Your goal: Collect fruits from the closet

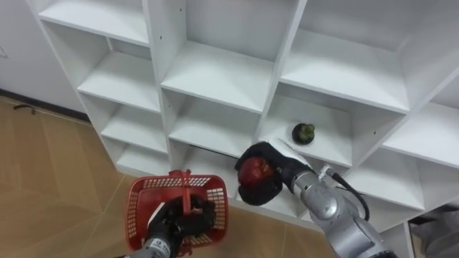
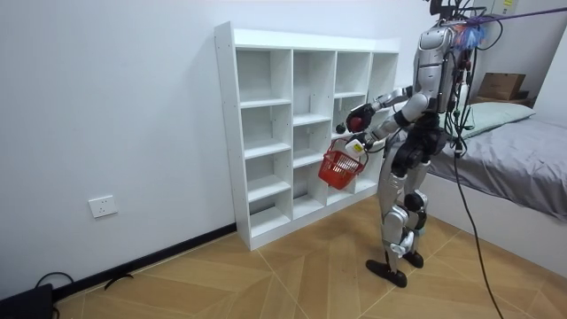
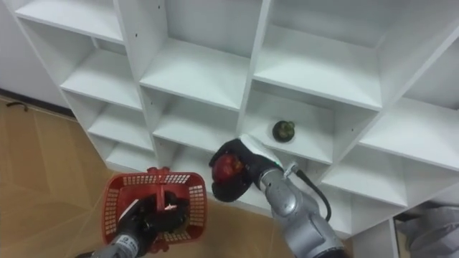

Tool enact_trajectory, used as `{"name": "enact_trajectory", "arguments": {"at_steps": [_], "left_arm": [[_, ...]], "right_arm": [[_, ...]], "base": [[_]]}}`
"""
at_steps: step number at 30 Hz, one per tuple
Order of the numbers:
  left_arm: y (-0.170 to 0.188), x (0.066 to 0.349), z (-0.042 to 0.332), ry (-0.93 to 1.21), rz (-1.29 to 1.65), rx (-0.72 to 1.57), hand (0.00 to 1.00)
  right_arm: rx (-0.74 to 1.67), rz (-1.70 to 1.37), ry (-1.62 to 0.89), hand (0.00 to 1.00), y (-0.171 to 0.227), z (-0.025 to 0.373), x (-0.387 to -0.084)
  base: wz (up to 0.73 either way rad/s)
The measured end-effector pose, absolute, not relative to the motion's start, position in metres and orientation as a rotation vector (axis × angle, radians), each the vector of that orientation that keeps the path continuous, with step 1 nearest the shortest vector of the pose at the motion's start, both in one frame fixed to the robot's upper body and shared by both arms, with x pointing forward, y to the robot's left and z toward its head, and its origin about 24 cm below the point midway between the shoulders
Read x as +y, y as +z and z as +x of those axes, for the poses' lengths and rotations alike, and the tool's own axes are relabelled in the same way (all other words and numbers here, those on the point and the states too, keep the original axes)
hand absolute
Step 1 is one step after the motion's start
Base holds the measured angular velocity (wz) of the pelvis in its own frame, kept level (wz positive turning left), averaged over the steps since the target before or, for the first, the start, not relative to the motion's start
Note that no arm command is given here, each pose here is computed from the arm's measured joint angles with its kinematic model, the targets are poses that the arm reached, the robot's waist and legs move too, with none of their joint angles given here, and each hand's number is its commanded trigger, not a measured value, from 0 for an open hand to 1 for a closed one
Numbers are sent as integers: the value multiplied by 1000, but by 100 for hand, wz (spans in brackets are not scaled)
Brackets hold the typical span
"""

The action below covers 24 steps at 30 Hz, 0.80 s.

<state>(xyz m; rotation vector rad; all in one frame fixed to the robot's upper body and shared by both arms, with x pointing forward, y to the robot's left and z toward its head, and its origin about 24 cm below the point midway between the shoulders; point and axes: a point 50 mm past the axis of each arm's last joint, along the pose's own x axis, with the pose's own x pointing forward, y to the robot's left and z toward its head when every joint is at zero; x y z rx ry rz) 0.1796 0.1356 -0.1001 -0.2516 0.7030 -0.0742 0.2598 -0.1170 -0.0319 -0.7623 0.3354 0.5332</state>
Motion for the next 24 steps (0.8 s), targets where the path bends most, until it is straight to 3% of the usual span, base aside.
{"name": "enact_trajectory", "arguments": {"at_steps": [24], "left_arm": [[-101,119,177,-116,-285,720,100]], "right_arm": [[339,-824,613,100,-41,249,-99]], "base": [[0]]}}
